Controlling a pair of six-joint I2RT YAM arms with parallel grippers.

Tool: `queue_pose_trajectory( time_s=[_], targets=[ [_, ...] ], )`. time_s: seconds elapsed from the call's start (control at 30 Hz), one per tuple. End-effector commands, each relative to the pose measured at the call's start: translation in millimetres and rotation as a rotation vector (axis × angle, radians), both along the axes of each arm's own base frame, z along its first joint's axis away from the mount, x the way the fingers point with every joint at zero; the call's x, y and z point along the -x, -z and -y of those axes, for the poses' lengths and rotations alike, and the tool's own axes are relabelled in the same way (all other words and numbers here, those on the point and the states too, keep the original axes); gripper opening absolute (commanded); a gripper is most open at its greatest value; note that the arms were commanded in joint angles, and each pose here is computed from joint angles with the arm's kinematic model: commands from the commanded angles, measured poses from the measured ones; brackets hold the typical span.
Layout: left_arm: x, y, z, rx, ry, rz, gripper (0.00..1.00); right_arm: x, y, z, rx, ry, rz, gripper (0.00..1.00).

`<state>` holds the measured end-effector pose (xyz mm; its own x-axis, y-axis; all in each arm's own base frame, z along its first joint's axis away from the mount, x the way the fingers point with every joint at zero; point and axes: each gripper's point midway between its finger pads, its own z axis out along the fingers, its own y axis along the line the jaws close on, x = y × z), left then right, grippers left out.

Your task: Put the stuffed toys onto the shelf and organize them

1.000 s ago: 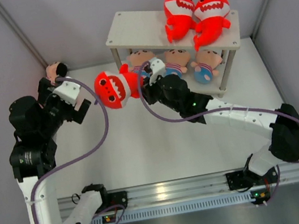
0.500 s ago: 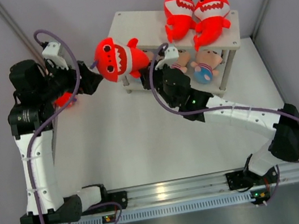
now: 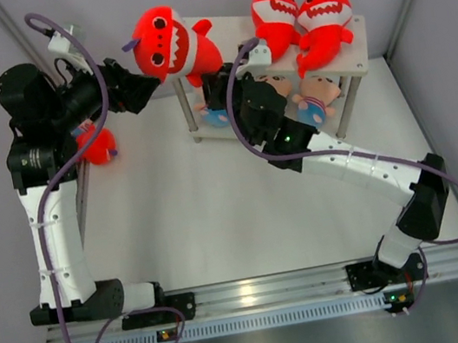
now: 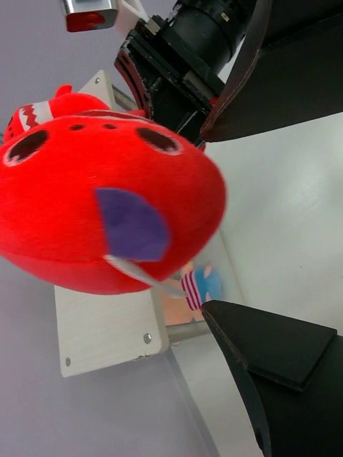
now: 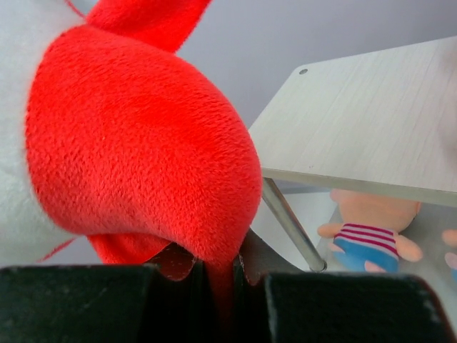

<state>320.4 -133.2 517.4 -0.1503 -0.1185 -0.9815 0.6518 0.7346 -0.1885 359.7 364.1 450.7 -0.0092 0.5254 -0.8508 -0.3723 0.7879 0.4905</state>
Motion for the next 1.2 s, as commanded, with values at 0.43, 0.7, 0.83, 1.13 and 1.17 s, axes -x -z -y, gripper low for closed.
queue_pose_trajectory(
  time_s=[0.43, 0.7, 0.83, 1.13, 1.17],
  targets=[
    [-67, -17, 35, 0.079, 0.0, 0.064, 0.0, 25, -15, -12, -0.003, -0.068, 0.078, 0.0],
    [-103, -19, 39, 0.094, -0.012, 0.101, 0.0, 52, -25, -13, 0.048, -0.2, 0.178, 0.43],
    [-106, -12, 52, 0.087, 0.077, 0.09, 0.0, 60, -17, 12, 0.116, -0.173, 0.186, 0.71],
    [-18, -4, 71, -0.007, 0.383, 0.153, 0.0, 121, -39, 83, 0.529, -0.397, 0.373, 0.86],
    [-13, 1, 72, -0.006, 0.4, 0.135, 0.0, 128, -58, 88, 0.539, -0.428, 0.417, 0.87]
  ],
)
